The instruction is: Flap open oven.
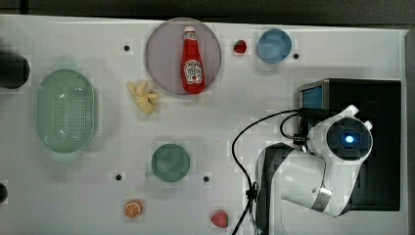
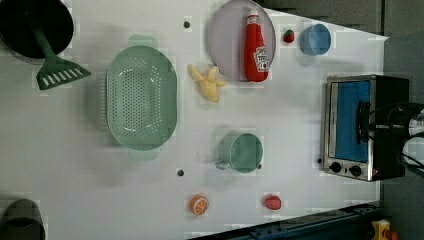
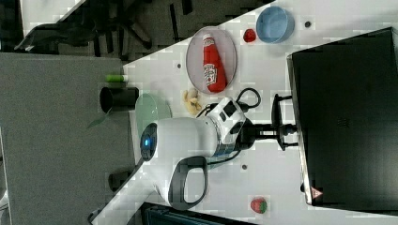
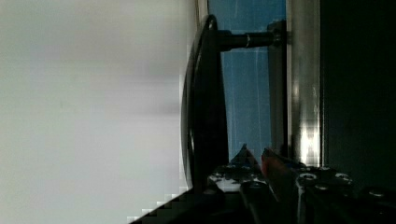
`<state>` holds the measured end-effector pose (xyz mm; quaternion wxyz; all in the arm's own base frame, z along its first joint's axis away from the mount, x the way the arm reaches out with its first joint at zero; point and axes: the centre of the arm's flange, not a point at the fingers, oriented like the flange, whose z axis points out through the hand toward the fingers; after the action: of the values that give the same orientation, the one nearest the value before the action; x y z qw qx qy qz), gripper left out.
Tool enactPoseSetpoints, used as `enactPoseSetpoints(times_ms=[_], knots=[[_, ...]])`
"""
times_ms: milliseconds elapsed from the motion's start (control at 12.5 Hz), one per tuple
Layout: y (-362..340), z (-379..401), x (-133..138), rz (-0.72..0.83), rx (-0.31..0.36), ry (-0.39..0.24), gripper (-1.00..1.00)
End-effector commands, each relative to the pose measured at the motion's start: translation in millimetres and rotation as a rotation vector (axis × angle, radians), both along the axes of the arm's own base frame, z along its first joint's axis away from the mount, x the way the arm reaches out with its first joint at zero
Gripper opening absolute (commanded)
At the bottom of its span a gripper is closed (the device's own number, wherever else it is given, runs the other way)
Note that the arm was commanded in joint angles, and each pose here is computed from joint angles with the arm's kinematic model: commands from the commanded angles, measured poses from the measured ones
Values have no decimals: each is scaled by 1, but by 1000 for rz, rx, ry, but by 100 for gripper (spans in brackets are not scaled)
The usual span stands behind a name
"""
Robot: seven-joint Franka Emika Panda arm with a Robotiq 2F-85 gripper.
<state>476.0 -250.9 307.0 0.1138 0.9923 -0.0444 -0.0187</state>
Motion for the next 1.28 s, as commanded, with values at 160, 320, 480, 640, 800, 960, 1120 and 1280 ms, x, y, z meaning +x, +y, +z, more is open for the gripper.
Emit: enactPoseSetpoints(times_ms=[160,320,480,640,800,960,1120,1280], knots=[[43,-10,12,95,23,17,-65],[68,-20,15,105,8,36,-65],[93,-30,17,86,-51,47,-65],[116,-41,19,41,-115,48,-65],[139,-58,22,34,-171,56,-65],[162,-80,23,47,-216,69,-65],[182,-104,23,76,-272,78,-65],[199,-127,20,91,-332,73,-65]])
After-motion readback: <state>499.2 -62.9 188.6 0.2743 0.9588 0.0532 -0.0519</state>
